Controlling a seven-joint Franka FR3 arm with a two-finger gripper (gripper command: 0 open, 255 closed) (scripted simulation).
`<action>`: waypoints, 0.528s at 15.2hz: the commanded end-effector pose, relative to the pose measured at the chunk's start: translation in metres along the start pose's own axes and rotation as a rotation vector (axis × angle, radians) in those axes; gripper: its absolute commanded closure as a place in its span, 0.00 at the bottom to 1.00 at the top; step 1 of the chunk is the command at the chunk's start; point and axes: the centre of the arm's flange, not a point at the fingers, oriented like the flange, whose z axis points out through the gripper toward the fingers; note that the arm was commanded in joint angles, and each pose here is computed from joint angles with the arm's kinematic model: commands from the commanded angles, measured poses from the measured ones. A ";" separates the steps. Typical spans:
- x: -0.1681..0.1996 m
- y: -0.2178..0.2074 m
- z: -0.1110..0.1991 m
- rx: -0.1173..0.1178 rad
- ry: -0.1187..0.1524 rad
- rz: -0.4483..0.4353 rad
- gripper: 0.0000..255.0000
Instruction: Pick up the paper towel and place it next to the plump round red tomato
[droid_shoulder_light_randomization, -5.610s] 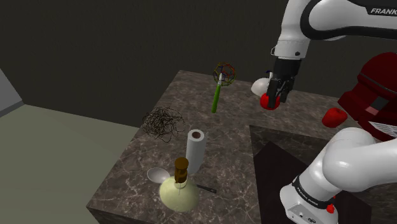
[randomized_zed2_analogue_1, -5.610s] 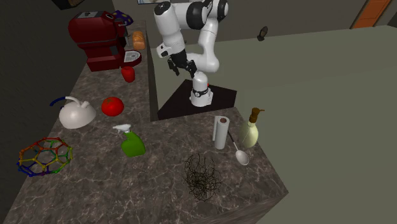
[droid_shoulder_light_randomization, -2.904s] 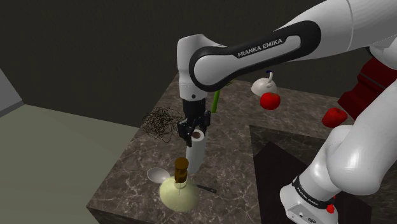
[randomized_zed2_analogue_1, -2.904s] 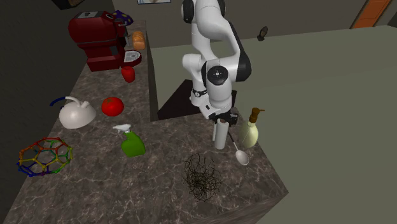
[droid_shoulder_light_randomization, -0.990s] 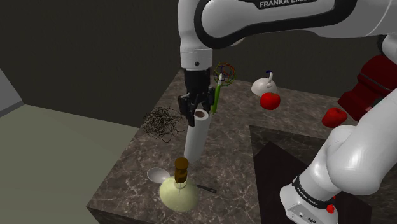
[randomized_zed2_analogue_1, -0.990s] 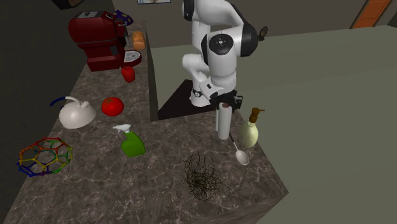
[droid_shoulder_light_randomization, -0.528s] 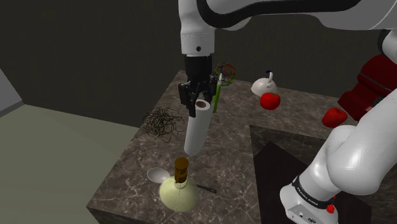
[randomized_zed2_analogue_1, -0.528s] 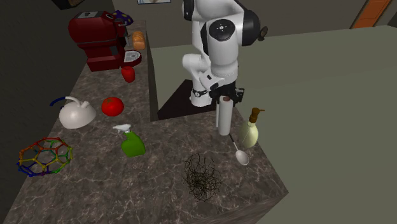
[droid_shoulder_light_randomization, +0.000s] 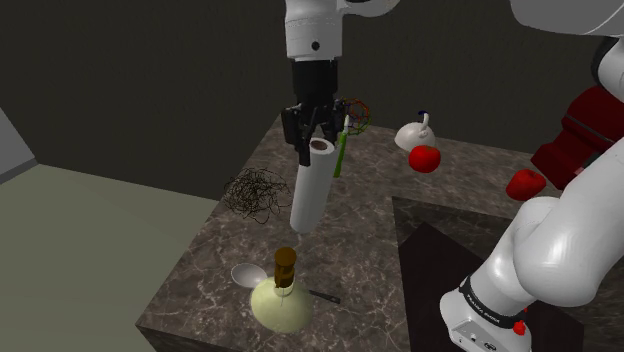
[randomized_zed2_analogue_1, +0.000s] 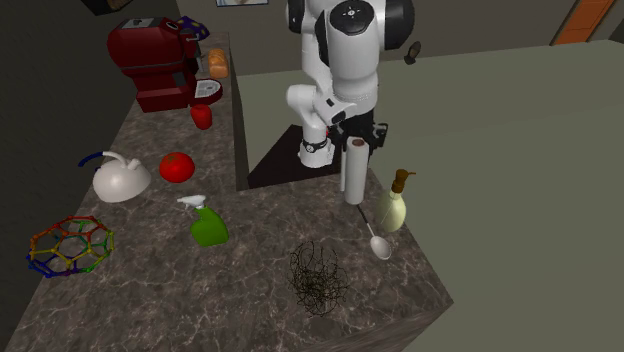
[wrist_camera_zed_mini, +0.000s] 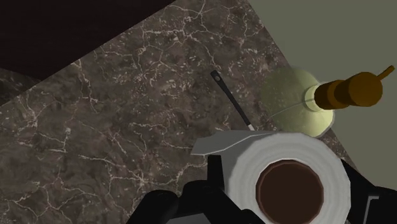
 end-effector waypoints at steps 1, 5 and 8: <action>-0.003 -0.001 -0.010 0.000 0.000 0.000 1.00; -0.009 -0.003 -0.030 0.000 0.000 0.000 1.00; -0.014 -0.005 -0.045 0.000 0.000 0.000 1.00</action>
